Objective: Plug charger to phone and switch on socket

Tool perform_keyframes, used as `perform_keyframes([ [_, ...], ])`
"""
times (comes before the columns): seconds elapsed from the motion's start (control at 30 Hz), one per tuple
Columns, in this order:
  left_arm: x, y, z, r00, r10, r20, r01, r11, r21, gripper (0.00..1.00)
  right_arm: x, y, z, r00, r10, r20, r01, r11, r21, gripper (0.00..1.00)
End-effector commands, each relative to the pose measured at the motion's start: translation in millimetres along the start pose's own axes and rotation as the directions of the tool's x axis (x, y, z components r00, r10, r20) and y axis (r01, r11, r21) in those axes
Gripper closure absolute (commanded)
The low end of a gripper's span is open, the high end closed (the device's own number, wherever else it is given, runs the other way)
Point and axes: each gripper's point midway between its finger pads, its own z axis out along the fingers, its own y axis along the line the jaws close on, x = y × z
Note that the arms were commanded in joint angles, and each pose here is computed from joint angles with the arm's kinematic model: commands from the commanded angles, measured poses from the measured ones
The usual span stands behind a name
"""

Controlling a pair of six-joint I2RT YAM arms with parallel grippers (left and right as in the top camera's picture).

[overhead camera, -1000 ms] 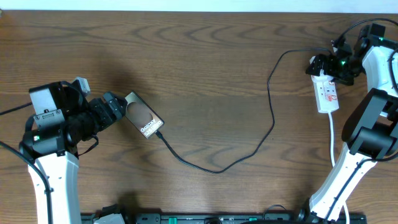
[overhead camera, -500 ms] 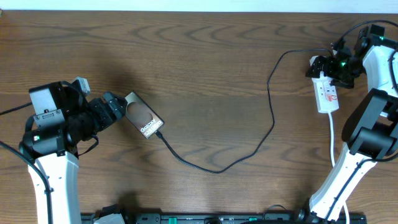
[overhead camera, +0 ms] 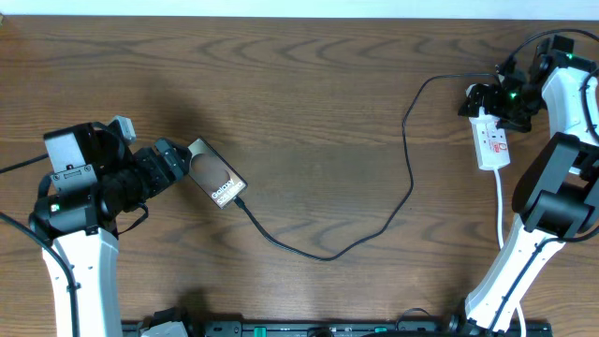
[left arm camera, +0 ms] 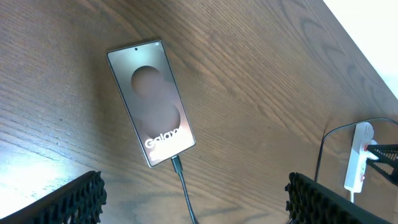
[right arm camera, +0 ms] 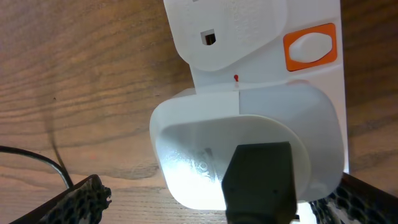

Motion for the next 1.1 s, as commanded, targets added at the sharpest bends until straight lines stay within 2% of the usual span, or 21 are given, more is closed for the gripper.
perform_keyframes([
  [0.0, 0, 3, -1, 1.000, 0.017, 0.004, -0.017, 1.000, -0.014, 0.09, 13, 56, 37, 0.996, -0.050, -0.078, 0.035, 0.984, -0.177, 0.01],
  [0.2, 0, 3, -1, 1.000, 0.018, 0.005, -0.018, 1.000, -0.014, 0.09, 4, 34, 20, 0.998, 0.018, -0.057, -0.022, 0.998, -0.064, 0.01],
  [0.27, -1, 3, -1, 1.000, 0.018, 0.005, -0.018, 1.000, -0.014, 0.09, -6, 27, -6, 0.999, 0.035, -0.019, -0.036, 0.999, -0.041, 0.01],
  [0.43, 0, 3, -1, 1.000, 0.017, 0.005, -0.017, 1.000, -0.014, 0.09, -24, 16, -107, 0.986, 0.069, 0.151, -0.083, 0.993, 0.086, 0.01],
  [0.57, -1, 3, -1, 1.000, 0.017, 0.005, -0.017, 1.000, -0.014, 0.09, -4, 15, -194, 0.947, 0.124, 0.297, -0.206, 0.942, 0.263, 0.01],
  [0.73, -1, 3, -1, 1.000, 0.017, 0.005, -0.017, 1.000, -0.014, 0.09, 21, 41, -249, 0.921, 0.093, 0.378, -0.203, 0.944, 0.260, 0.01],
  [1.07, -1, 3, -1, 1.000, 0.017, 0.005, -0.017, 1.000, -0.014, 0.09, 34, 47, -265, 0.915, 0.091, 0.392, -0.204, 0.944, 0.258, 0.01],
])
